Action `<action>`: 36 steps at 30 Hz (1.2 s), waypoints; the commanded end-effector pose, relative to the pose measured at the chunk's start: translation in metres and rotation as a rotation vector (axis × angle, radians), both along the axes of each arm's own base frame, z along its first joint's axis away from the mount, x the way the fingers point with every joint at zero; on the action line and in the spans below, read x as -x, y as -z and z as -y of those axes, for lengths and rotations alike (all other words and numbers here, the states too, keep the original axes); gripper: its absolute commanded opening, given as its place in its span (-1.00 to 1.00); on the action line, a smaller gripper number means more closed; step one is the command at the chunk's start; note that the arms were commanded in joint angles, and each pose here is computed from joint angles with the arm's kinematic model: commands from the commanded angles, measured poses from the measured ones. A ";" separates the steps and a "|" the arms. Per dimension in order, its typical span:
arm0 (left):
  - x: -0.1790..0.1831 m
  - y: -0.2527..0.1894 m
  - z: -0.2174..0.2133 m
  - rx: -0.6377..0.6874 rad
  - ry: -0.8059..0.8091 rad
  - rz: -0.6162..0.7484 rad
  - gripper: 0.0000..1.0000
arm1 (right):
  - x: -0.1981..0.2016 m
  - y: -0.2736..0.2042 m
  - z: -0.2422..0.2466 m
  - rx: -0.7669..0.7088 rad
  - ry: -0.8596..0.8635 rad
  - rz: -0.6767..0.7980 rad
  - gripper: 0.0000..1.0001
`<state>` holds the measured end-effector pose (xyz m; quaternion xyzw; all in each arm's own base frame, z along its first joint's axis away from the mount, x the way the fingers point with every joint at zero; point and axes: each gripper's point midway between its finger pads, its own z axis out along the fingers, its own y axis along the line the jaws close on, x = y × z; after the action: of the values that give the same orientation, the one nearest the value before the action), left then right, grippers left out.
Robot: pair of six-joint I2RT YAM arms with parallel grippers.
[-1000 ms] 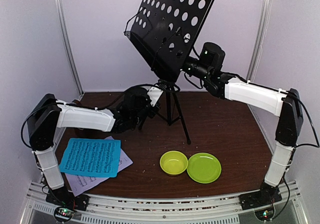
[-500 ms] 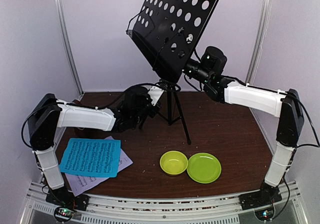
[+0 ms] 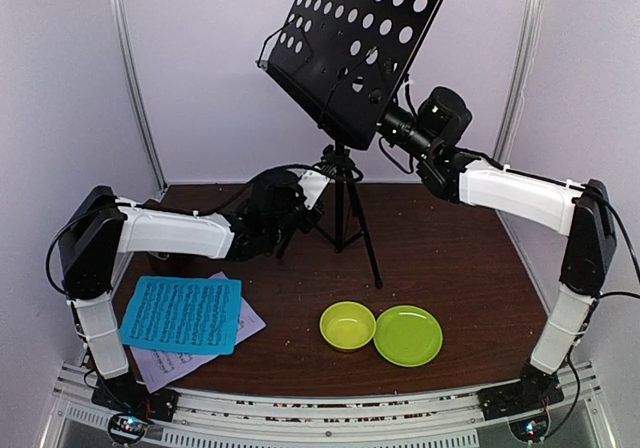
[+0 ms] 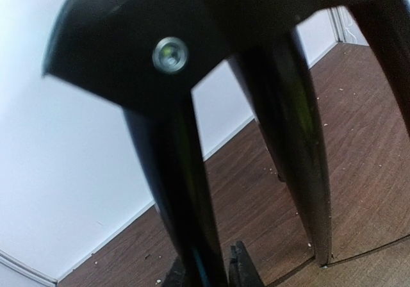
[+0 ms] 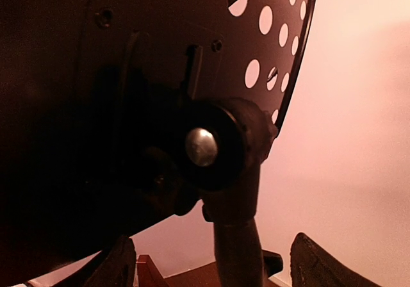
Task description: Set up the instrument practice props
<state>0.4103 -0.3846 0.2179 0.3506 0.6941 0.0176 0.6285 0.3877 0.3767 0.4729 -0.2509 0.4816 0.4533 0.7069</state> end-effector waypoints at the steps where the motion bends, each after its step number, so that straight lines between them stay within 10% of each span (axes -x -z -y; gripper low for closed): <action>1: 0.025 0.061 0.020 -0.222 0.145 -0.099 -1.00 | 0.004 -0.005 0.009 -0.022 0.010 -0.031 0.69; 36: 0.023 0.069 0.023 -0.213 0.160 -0.160 -1.00 | 0.018 0.091 0.053 0.093 0.103 -0.284 0.89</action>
<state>0.4170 -0.3839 0.2141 0.3484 0.7061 0.0153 0.6163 0.3729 0.3344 0.3942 -0.1956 0.5898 0.4381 0.6496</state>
